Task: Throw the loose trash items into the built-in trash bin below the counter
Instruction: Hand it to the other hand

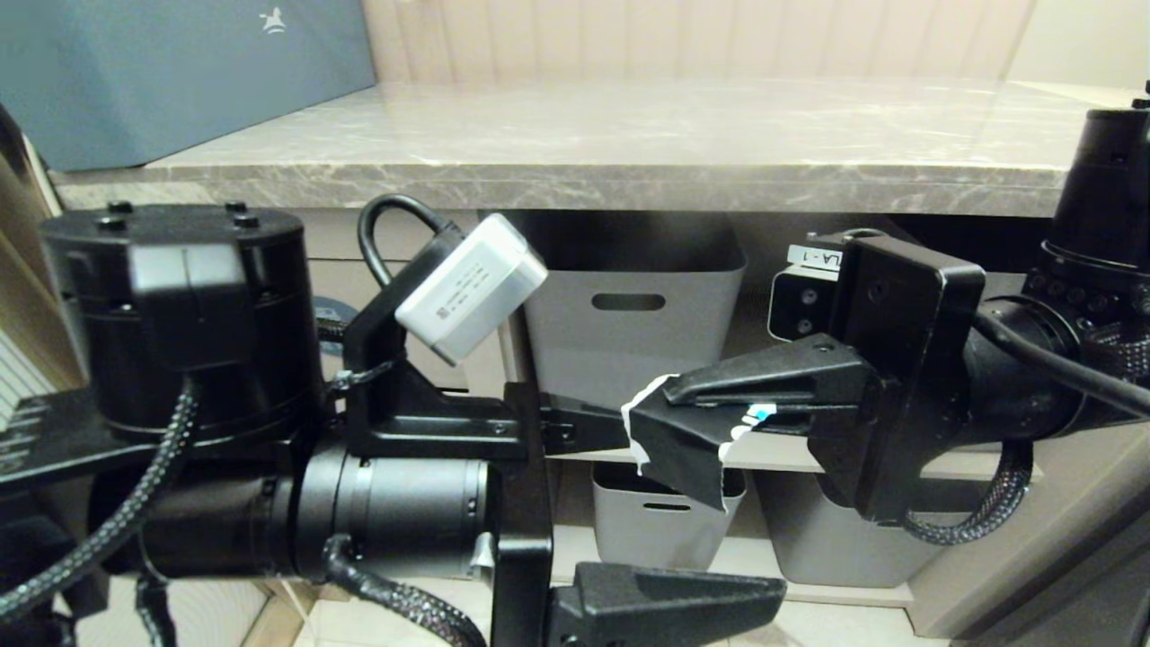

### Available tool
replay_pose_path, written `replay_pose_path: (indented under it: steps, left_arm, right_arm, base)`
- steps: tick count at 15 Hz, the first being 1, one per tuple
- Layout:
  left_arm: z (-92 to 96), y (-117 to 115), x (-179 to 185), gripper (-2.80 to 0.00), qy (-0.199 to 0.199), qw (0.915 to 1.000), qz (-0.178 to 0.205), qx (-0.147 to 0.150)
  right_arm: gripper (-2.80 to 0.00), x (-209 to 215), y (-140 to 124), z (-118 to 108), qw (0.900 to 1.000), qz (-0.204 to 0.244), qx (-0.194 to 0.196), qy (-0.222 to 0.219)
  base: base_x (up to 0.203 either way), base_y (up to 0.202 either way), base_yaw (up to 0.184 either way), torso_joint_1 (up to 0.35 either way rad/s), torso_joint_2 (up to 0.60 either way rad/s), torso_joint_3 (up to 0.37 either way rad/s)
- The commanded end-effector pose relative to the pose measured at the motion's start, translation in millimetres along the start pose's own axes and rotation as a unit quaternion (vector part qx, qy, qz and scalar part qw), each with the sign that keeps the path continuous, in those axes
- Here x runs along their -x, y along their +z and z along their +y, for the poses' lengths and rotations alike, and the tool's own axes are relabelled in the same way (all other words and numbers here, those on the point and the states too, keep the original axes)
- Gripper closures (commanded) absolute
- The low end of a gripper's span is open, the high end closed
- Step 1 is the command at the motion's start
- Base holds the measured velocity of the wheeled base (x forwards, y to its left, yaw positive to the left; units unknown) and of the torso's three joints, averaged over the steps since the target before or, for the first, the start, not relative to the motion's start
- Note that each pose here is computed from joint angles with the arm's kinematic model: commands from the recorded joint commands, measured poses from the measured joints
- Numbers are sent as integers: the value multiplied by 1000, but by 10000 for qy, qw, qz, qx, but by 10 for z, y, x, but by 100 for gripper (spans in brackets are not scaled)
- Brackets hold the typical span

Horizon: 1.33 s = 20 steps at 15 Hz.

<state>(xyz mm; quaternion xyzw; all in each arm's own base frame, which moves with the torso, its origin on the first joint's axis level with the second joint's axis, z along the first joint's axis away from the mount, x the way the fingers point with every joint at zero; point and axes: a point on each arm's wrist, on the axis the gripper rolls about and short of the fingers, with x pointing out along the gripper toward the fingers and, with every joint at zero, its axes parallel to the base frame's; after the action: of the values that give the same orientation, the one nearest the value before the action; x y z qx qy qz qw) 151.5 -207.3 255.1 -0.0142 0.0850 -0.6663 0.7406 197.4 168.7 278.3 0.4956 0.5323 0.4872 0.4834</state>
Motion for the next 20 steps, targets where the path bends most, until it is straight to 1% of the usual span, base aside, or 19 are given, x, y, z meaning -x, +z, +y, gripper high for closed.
replay_pose_path:
  steps: [1, 8, 20]
  left_arm:
    - [-3, 8, -1, -280, -20, 10000, -21, -12]
    - [-9, 17, 0, -280, -29, 10000, -39, -25]
    - [-6, -3, -9, -280, -34, 10000, -6, -5]
  right_arm:
    - [0, -2, -4, 5, 10000, 34, -28, 10]
    - [0, -55, -10, -33, 9999, 126, -93, -41]
    - [0, -71, 12, -46, 9998, 125, -111, -55]
  base:
    - [0, 0, 0, 0, 0, 0]
    - [0, 0, 0, 0, 0, 0]
    - [0, 0, 0, 0, 0, 0]
